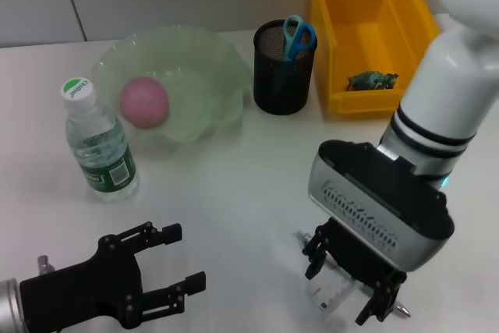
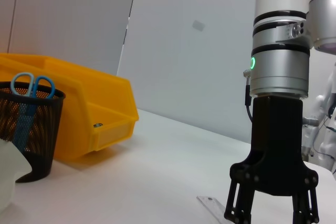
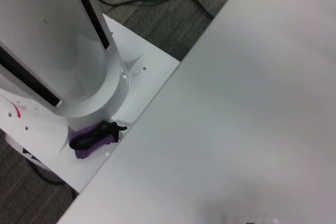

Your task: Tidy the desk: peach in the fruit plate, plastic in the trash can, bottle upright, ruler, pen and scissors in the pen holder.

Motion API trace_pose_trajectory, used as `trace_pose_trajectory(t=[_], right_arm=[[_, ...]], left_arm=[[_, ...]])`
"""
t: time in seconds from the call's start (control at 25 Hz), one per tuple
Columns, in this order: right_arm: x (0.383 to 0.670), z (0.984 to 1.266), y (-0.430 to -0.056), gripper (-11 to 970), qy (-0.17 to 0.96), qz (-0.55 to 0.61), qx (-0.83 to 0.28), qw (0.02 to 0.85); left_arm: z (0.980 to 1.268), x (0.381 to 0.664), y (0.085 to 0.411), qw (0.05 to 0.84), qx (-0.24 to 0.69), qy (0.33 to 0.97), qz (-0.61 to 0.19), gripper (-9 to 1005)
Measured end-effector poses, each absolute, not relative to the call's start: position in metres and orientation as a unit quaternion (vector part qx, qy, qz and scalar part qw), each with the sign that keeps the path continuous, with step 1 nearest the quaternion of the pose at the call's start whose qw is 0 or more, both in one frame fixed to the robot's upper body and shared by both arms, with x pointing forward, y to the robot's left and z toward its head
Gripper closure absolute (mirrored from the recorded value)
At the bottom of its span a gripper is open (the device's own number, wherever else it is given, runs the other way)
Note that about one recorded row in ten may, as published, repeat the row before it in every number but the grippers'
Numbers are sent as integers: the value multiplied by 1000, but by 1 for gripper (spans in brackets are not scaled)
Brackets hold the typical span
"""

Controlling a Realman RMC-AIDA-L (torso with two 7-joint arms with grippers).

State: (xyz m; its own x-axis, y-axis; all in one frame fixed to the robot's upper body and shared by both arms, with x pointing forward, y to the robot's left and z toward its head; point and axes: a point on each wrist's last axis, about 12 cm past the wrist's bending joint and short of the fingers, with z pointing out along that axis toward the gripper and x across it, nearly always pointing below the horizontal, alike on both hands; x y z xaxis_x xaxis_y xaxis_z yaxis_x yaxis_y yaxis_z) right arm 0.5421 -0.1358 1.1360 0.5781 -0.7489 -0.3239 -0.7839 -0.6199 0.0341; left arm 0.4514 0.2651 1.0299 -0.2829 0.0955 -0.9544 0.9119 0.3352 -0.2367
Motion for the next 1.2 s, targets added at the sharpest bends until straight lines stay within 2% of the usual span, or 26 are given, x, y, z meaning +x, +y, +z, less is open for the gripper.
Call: trace_pose_trajectory(t=[1.2], right_arm=[[535, 1117, -122, 209, 419, 130, -897, 51]], left_arm=[[1030, 447, 268, 468, 371, 670, -442, 197]])
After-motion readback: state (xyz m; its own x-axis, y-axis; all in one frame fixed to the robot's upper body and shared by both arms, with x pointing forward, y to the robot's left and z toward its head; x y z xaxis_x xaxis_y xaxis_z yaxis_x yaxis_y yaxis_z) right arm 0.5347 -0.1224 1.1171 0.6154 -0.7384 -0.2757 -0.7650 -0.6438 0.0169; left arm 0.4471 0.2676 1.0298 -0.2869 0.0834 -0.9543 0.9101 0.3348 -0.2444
